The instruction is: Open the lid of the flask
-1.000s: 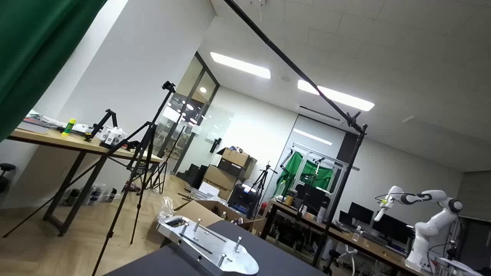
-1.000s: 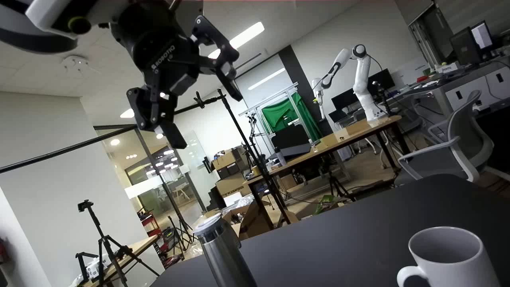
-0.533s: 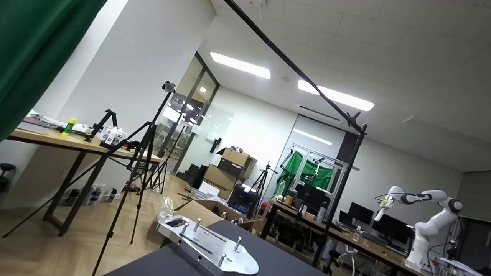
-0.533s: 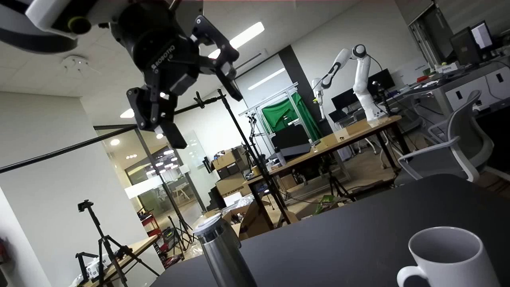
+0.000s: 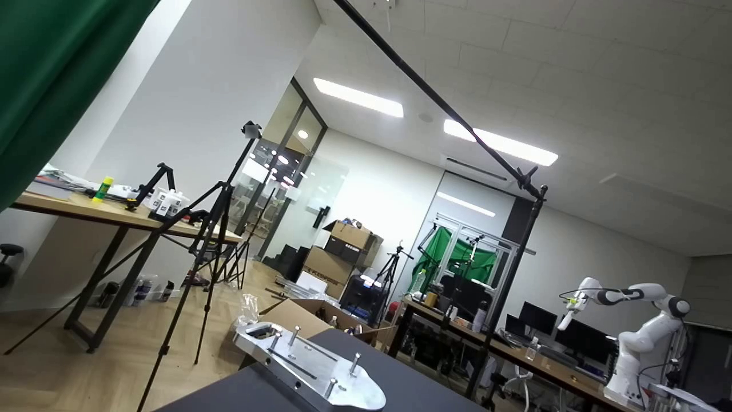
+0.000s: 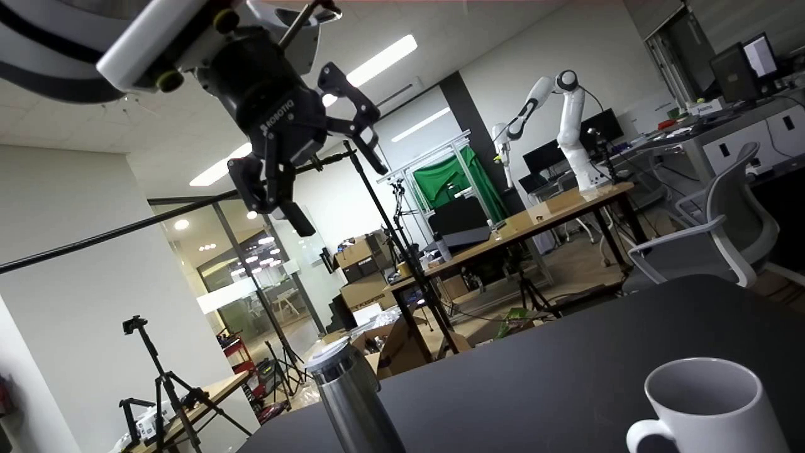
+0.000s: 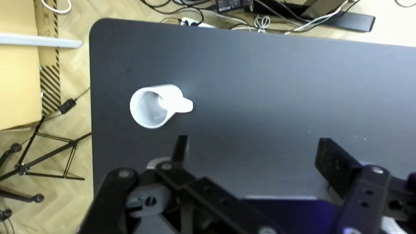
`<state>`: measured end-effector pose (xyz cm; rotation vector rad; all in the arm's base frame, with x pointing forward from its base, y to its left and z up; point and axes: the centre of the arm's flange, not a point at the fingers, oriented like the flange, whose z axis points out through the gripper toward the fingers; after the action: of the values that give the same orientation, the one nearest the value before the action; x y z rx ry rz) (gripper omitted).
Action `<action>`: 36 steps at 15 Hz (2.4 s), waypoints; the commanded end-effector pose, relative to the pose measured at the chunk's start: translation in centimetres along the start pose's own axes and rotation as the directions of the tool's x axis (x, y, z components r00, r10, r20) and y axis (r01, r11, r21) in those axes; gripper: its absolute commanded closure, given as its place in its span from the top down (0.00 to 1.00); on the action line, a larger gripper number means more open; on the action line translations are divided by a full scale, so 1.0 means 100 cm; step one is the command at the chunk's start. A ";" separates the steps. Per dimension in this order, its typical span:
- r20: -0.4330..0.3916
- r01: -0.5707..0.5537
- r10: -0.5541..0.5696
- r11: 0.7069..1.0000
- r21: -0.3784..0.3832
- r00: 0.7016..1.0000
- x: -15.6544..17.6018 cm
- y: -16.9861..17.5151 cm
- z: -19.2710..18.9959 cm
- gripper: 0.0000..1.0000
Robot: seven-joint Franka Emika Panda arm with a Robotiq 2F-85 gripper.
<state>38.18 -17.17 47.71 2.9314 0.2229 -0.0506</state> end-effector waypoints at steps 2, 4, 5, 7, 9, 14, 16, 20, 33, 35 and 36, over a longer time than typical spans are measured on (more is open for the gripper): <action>-0.132 0.027 -0.024 0.999 0.023 0.991 0.072 -0.019 -0.009 1.00; -0.181 0.053 -0.042 0.997 0.054 0.983 0.104 -0.037 -0.011 0.74; -0.206 0.066 -0.050 0.995 0.070 0.977 0.119 -0.047 -0.012 0.66; -0.251 0.088 -0.061 0.991 0.100 0.966 0.153 -0.072 -0.013 0.53; -0.281 0.120 -0.083 0.986 0.115 0.956 0.182 -0.098 -0.011 0.38; -0.257 0.200 -0.157 0.968 0.152 0.954 0.230 -0.158 0.008 0.05; -0.227 0.224 -0.182 0.960 0.171 0.957 0.242 -0.175 0.020 0.00; -0.138 0.250 -0.224 0.944 0.214 0.965 0.257 -0.197 0.040 0.00; -0.024 0.292 -0.297 0.916 0.274 0.955 0.262 -0.227 0.072 0.00; -0.013 0.292 -0.301 0.915 0.279 0.954 0.262 -0.229 0.077 0.00; -0.007 0.292 -0.303 0.914 0.280 0.953 0.262 -0.230 0.079 0.00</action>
<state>59.56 7.17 34.01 3.1200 0.7362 -0.1622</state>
